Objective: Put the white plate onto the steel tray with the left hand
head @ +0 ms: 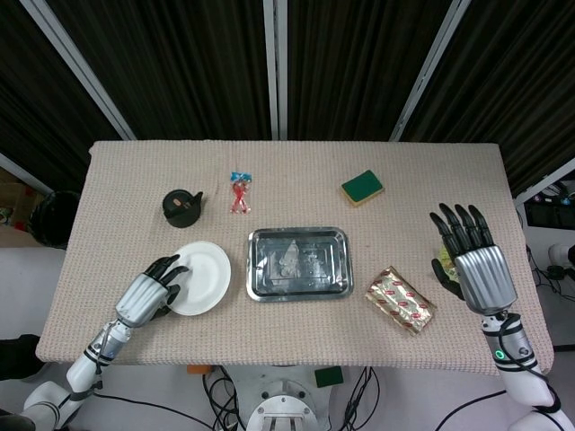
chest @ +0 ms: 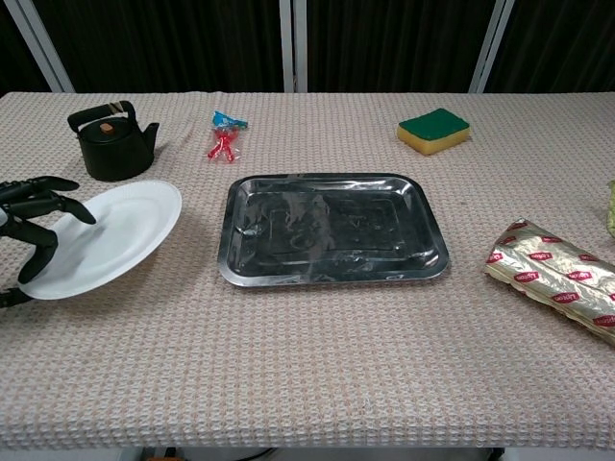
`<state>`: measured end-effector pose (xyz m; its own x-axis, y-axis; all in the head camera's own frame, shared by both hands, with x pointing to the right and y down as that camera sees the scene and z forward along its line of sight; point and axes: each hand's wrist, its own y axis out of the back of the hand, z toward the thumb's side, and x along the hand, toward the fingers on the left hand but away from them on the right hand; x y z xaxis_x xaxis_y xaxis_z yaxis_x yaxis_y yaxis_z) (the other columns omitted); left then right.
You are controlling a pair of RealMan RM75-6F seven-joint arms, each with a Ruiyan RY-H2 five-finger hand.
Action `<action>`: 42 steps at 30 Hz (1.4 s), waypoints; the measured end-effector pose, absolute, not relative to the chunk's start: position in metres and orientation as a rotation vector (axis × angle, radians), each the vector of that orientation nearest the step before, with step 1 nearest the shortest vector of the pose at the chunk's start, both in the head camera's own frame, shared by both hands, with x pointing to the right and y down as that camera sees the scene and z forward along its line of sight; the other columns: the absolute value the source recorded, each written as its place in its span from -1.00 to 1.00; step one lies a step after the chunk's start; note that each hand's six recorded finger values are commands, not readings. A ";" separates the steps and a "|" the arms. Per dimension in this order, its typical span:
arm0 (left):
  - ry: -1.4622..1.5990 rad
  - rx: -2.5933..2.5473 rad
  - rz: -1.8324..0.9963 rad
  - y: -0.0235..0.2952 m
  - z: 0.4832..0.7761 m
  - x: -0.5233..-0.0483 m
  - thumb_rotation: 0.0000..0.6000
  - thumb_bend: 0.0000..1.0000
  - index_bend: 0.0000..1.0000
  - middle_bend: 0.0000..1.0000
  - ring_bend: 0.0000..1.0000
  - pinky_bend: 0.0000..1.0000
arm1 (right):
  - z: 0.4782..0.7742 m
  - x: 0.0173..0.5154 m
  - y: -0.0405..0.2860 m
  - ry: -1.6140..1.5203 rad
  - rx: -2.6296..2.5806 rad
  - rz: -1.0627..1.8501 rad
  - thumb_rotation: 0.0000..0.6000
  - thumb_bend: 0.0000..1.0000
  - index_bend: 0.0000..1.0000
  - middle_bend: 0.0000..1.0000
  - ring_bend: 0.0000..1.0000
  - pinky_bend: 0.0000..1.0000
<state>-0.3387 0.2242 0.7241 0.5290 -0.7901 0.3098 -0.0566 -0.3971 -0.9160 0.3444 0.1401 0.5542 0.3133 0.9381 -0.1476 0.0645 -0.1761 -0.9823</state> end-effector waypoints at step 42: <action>0.352 -1.794 -0.566 0.120 0.714 -0.139 1.00 -0.27 0.49 -0.38 -0.79 -0.62 | 0.530 0.373 0.132 -1.039 -1.428 1.039 1.00 -0.22 -1.00 -1.00 -1.00 -1.00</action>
<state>-0.1387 0.1202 0.7144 0.8378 -0.5090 0.1974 0.0484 -0.2909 -0.9555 0.3734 0.1321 0.5298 0.2491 0.9663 -0.0655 0.0658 -0.0844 -0.9943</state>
